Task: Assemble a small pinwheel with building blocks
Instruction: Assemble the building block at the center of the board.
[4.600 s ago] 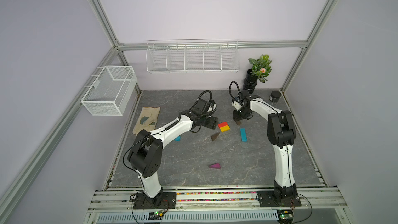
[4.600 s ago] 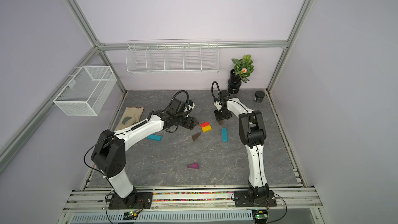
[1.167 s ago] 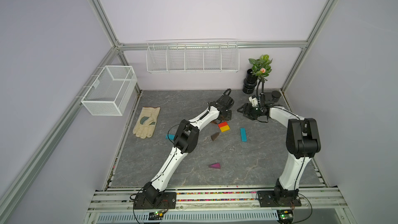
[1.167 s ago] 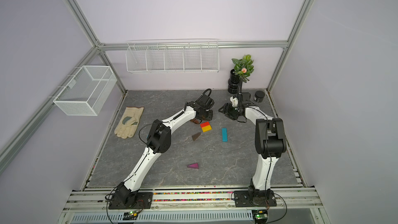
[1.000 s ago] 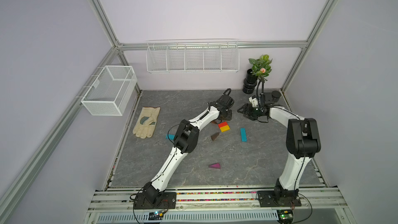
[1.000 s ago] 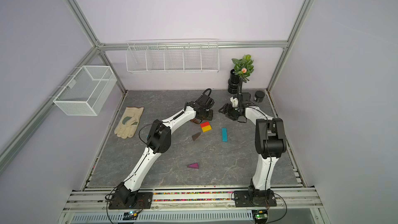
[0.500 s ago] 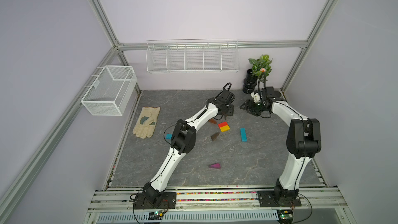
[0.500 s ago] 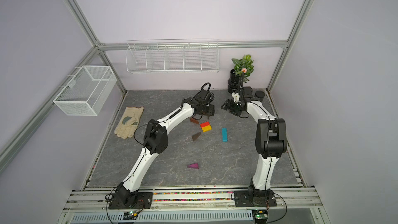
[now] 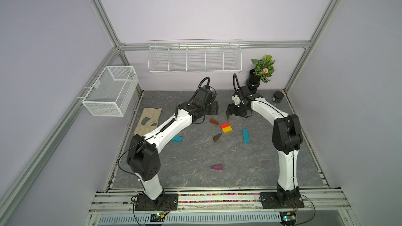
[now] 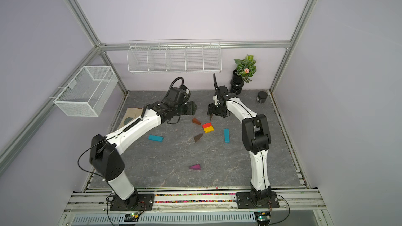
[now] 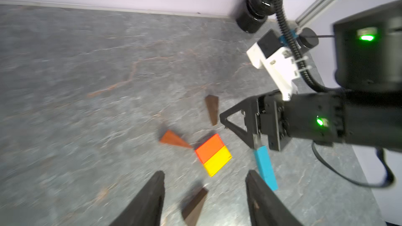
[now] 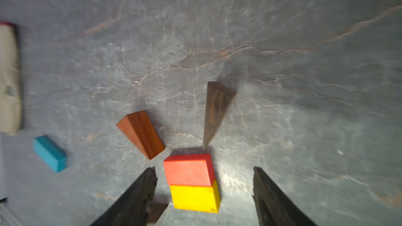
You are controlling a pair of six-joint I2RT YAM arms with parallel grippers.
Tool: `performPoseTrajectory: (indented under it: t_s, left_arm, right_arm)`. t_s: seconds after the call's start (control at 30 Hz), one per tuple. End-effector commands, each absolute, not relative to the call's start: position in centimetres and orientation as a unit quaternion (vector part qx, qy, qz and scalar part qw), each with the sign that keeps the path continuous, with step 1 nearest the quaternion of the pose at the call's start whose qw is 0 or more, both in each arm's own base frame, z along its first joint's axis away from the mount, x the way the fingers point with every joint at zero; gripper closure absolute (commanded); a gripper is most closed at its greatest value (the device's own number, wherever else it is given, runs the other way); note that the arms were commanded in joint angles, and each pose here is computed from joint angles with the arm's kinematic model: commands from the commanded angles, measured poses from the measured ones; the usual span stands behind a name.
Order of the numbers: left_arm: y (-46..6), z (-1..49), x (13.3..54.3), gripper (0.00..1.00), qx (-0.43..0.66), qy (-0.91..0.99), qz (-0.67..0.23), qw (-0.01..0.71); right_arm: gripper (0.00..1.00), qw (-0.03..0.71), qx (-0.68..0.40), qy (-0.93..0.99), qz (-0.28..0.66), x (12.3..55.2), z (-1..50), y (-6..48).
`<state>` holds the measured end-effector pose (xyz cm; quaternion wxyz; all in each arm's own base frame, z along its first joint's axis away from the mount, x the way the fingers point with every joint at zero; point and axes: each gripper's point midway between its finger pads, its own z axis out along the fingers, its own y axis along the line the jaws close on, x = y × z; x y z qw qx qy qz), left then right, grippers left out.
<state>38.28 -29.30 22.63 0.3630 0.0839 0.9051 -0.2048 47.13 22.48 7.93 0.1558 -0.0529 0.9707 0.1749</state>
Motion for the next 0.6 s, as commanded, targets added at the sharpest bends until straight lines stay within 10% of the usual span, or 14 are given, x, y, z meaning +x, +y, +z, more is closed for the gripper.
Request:
performPoseTrajectory:
  t_s: [0.0,0.57]
  left_arm:
    - [-26.0,20.8,36.3,0.37,0.061,0.913,-0.177,0.363]
    - [-18.3,15.4,29.4,0.37,0.005,0.933,-0.122,0.339]
  right_arm:
    - [0.28,0.137,-0.062,0.982,0.115,47.3,6.3,22.1]
    - [0.55,0.119,-0.060,0.989,0.057,47.8,3.8,22.7]
